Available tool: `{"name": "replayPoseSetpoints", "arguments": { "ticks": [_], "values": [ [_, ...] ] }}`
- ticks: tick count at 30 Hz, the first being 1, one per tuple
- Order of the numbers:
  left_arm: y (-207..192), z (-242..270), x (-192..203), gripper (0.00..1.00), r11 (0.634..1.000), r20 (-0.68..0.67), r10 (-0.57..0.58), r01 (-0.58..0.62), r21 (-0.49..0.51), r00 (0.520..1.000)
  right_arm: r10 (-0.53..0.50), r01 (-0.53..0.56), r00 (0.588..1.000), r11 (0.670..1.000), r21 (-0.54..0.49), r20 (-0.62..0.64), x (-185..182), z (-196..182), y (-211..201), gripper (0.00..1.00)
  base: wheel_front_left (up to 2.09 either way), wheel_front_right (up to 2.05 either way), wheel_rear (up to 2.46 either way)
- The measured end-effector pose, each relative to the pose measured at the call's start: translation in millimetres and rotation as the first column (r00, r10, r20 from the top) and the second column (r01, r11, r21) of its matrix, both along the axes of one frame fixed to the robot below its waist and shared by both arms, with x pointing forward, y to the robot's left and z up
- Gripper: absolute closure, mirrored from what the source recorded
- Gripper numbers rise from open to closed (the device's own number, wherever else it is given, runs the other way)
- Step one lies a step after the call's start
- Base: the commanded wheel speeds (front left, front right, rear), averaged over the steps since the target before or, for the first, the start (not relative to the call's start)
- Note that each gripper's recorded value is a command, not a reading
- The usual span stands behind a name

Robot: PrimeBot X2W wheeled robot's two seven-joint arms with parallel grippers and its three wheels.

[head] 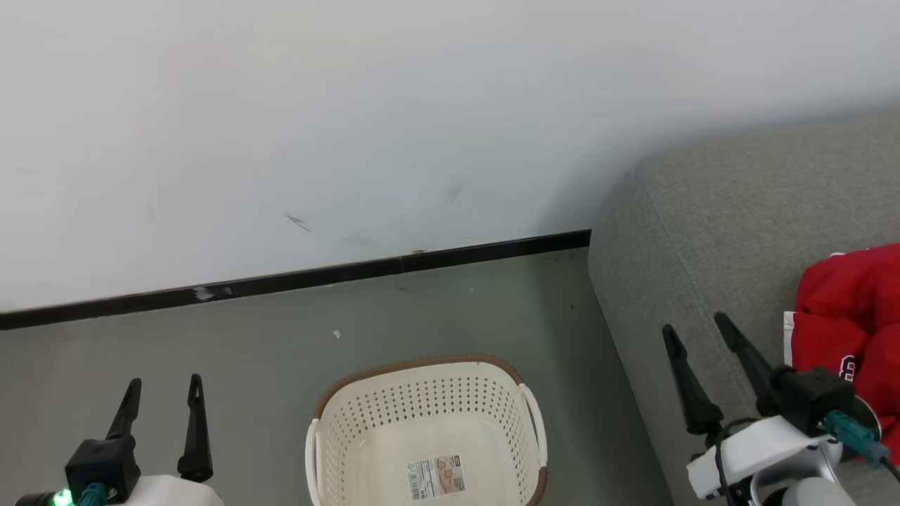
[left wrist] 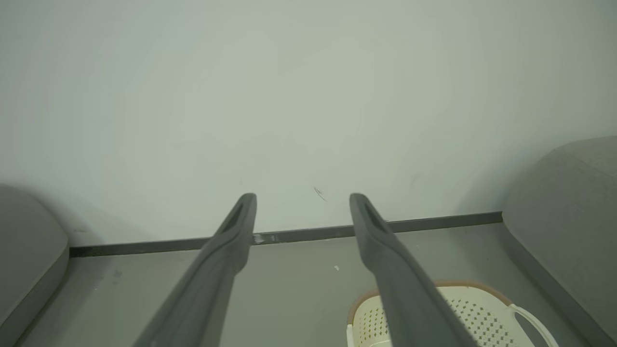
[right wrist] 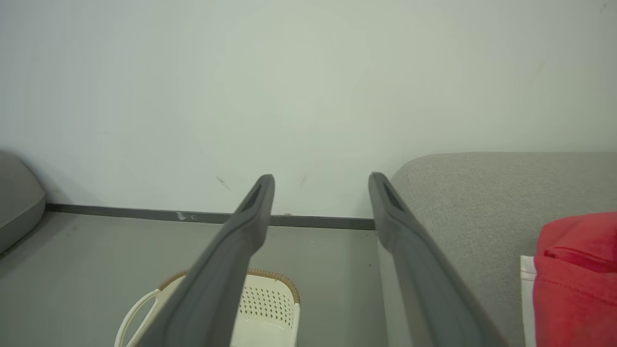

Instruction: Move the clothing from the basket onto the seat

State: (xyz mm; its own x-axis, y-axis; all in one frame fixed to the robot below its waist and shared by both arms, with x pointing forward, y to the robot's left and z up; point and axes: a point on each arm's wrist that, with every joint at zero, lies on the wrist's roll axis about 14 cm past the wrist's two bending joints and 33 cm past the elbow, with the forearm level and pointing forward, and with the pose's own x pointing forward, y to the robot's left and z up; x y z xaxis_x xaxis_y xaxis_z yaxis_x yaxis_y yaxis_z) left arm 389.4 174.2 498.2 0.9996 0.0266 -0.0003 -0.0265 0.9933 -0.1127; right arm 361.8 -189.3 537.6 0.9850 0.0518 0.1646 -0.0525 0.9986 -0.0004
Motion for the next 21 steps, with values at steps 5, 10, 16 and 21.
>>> {"name": "replayPoseSetpoints", "arguments": {
  "ticks": [5, 10, 16, 21],
  "values": [
    [5.3, 2.0, -7.4, 0.0, 1.0, 0.004, 0.017, -0.017, -0.01, 1.0, -0.01, 0.011, 1.0, 1.0, 0.012, -0.024, -9.5, -9.0, 0.4, 0.0, 0.0, 0.0, 0.0],
    [8.5, 7.5, -13.1, 0.0, 1.0, 0.021, 0.024, -0.024, -0.017, 0.999, -0.008, 0.008, 1.0, 1.0, 0.006, -0.026, -17.4, -10.5, 2.8, 0.0, 0.0, 0.0, 0.0],
    [11.9, 7.8, -22.9, 0.0, 0.999, 0.023, 0.03, -0.029, -0.021, 0.999, -0.005, 0.005, 1.0, 1.0, -0.009, -0.02, -26.0, -9.6, 5.9, 0.0, 0.0, 0.0, 0.0],
    [14.7, 9.6, -27.9, 0.0, 0.999, 0.029, 0.034, -0.034, -0.023, 0.999, -0.013, 0.013, 1.0, 1.0, -0.01, -0.024, -33.3, -11.6, 4.0, 0.0, 0.0, 0.0, 0.0]
  ]
}}
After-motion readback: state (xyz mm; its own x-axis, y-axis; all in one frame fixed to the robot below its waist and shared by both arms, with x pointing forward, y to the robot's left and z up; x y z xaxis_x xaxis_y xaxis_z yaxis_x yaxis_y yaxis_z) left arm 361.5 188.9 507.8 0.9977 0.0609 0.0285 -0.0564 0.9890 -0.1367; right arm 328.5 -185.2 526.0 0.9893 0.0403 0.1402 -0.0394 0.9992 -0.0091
